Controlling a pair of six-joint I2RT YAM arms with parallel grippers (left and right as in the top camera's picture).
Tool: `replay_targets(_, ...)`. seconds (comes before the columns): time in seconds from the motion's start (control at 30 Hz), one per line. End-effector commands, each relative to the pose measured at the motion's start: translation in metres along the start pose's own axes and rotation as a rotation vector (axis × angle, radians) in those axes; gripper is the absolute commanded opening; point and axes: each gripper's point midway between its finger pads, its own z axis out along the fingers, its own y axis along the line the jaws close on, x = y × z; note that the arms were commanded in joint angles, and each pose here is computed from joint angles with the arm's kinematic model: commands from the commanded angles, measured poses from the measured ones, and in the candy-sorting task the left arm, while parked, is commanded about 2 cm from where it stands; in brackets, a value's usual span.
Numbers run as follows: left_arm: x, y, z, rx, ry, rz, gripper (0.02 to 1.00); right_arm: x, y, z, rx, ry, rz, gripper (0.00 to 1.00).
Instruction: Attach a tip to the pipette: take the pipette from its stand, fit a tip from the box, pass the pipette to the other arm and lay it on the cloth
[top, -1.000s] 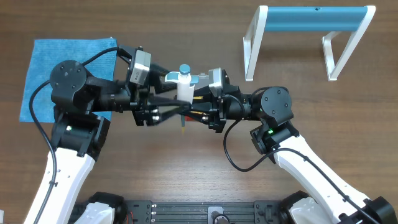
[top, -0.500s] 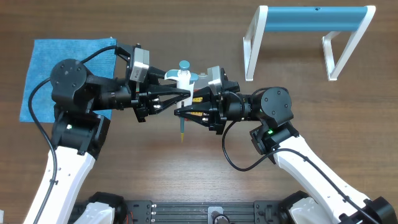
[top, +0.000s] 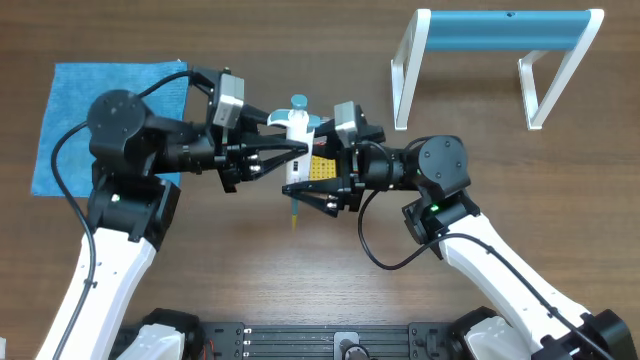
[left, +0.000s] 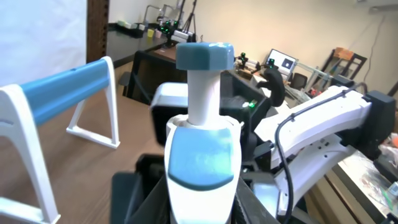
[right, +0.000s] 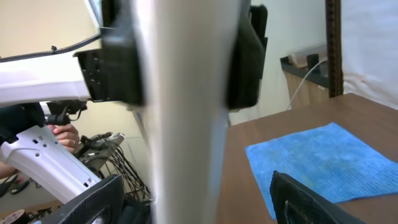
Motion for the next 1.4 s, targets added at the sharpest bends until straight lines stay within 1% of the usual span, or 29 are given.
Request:
replay_targets(0.03,-0.01,0.032,-0.023,-0.116,-0.038,-0.005,0.025,-0.011,-0.013,-0.028,0.024,0.007,0.059,0.781)
replay_targets(0.07,-0.01,0.043,-0.034,-0.157,-0.047,-0.014,0.027,-0.012,-0.018,-0.037,0.034,0.015,0.06,0.781)
replay_targets(0.1,-0.009,0.052,-0.044,-0.202,-0.053,-0.022,0.025,-0.01,-0.026,-0.046,0.064,0.019,0.09,0.785)
replay_targets(0.13,-0.005,0.068,-0.059,-0.286,-0.065,-0.065,0.027,-0.008,-0.037,-0.056,0.107,0.019,0.128,0.783)
replay_targets(0.17,0.001,0.084,-0.073,-0.375,-0.073,-0.107,0.027,-0.006,-0.045,-0.064,0.14,0.019,0.133,0.785)
replay_targets(0.23,0.019,0.114,-0.097,-0.562,-0.068,-0.202,0.027,-0.003,-0.072,-0.076,0.274,-0.001,0.109,0.783)
replay_targets(0.27,0.039,0.132,-0.114,-0.707,-0.038,-0.273,0.027,0.001,-0.088,-0.081,0.362,-0.005,0.094,0.785)
replay_targets(0.3,0.055,0.142,-0.125,-0.803,-0.006,-0.323,0.025,0.006,-0.106,-0.089,0.473,-0.002,0.084,0.785)
replay_targets(0.37,0.092,0.154,-0.152,-1.004,0.076,-0.453,0.027,0.024,-0.158,-0.131,0.855,0.021,0.09,0.787)
replay_targets(0.4,0.107,0.155,-0.162,-1.072,0.114,-0.505,0.027,0.023,-0.171,-0.15,0.992,0.029,0.057,0.785)
replay_targets(0.43,0.116,0.155,-0.168,-1.113,0.138,-0.534,0.027,0.019,-0.176,-0.162,1.075,0.031,0.013,0.785)
replay_targets(0.47,0.126,0.153,-0.174,-1.153,0.17,-0.564,0.027,0.009,-0.177,-0.174,1.153,0.034,-0.058,0.785)
replay_targets(0.53,0.136,0.149,-0.184,-1.208,0.224,-0.589,0.027,-0.01,-0.171,-0.191,1.26,0.045,-0.174,0.785)
replay_targets(0.57,0.138,0.146,-0.194,-1.271,0.254,-0.605,0.027,-0.022,-0.16,-0.206,1.342,0.057,-0.238,0.785)
replay_targets(0.6,0.136,0.144,-0.207,-1.348,0.281,-0.606,0.027,-0.029,-0.149,-0.217,1.401,0.076,-0.276,0.785)
replay_targets(0.63,0.129,0.141,-0.219,-1.419,0.306,-0.588,0.027,-0.034,-0.134,-0.228,1.457,0.11,-0.312,0.787)
replay_targets(0.67,0.111,0.139,-0.232,-1.483,0.338,-0.534,0.027,-0.038,-0.111,-0.24,1.513,0.127,-0.329,0.787)
replay_targets(0.77,0.08,0.146,-0.243,-1.502,0.377,-0.467,0.027,-0.052,-0.053,-0.259,1.583,0.081,-0.361,0.79)
replay_targets(0.8,0.076,0.154,-0.252,-1.515,0.391,-0.479,0.025,-0.057,-0.02,-0.264,1.582,0.039,-0.39,0.79)
replay_targets(0.87,0.074,0.171,-0.267,-1.527,0.412,-0.514,0.027,-0.058,0.022,-0.274,1.602,-0.021,-0.428,0.79)
replay_targets(0.9,0.075,0.186,-0.276,-1.524,0.432,-0.534,0.027,-0.053,0.046,-0.278,1.599,-0.049,-0.448,0.79)
replay_targets(0.93,0.075,0.198,-0.282,-1.527,0.444,-0.549,0.027,-0.048,0.062,-0.286,1.623,-0.066,-0.455,0.79)
replay_targets(0.97,0.076,0.211,-0.288,-1.524,0.466,-0.555,0.027,-0.041,0.075,-0.298,1.676,-0.076,-0.453,0.79)
replay_targets(1.0,0.078,0.231,-0.296,-1.519,0.491,-0.558,0.025,-0.019,0.087,-0.307,1.703,-0.039,-0.425,0.787)
replay_targets(1.07,0.08,0.252,-0.305,-1.52,0.502,-0.575,0.027,-0.003,0.093,-0.311,1.705,-0.014,-0.395,0.787)
replay_targets(1.13,0.087,0.275,-0.315,-1.518,0.523,-0.593,0.025,0.004,0.087,-0.311,1.703,0.007,-0.374,0.787)
replay_targets(1.2,0.099,0.3,-0.322,-1.511,0.54,-0.607,0.027,0.015,0.078,-0.316,1.736,0.035,-0.354,0.787)
replay_targets(1.3,0.118,0.325,-0.325,-1.501,0.551,-0.621,0.027,0.042,0.049,-0.315,1.733,0.076,-0.3,0.787)
replay_targets(1.4,0.132,0.339,-0.326,-1.488,0.565,-0.619,0.027,0.052,0.016,-0.312,1.725,0.004,-0.315,0.787)
